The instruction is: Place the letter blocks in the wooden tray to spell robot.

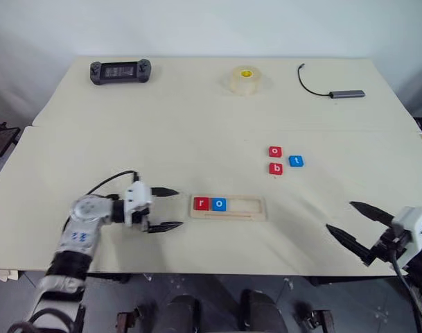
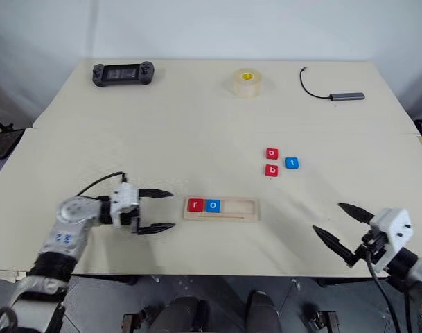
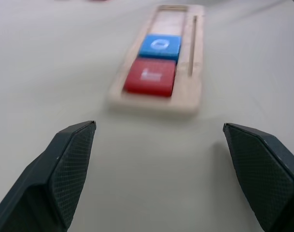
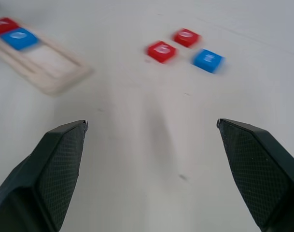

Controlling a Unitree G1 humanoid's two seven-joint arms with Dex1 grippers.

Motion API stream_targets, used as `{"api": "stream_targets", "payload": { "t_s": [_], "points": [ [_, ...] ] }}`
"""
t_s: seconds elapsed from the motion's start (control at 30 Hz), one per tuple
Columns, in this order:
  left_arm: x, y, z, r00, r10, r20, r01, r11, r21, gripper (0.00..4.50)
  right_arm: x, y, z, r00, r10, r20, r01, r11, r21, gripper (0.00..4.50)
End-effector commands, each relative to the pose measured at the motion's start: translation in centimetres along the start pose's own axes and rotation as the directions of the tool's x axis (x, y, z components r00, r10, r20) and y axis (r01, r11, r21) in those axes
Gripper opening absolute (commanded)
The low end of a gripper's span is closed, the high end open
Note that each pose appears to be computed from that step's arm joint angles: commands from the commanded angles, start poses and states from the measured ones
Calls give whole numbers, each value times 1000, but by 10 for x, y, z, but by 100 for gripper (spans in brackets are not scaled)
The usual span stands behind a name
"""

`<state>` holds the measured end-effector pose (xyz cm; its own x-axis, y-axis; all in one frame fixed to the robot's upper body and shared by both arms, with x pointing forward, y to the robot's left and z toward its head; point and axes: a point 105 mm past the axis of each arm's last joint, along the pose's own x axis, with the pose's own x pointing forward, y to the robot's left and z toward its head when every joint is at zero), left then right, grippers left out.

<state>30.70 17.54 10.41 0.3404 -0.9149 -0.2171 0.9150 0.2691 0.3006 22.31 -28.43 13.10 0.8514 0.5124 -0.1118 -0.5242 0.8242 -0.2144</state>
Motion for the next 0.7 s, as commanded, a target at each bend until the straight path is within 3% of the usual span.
{"api": "stream_targets", "payload": {
  "t_s": [0.03,0.17,0.33,0.53,0.7],
  "points": [
    [-14,2,19,995,72,64,-74,997,34,448,-8,-9,5,998,-46,32,48,997,-53,450],
    [-26,-7,21,990,114,87,-112,993,-23,448,1,-11,6,995,-62,73,64,998,-25,450],
    [-22,-7,30,975,184,122,-182,983,-33,448,50,-20,37,993,-63,103,68,997,-45,450],
    [-16,-18,35,974,175,147,-165,983,-77,448,112,-33,58,991,-66,-120,63,998,-28,450],
    [-14,-21,37,967,202,157,-193,979,-73,448,150,-46,67,956,-142,-255,160,986,52,450]
  ]
}}
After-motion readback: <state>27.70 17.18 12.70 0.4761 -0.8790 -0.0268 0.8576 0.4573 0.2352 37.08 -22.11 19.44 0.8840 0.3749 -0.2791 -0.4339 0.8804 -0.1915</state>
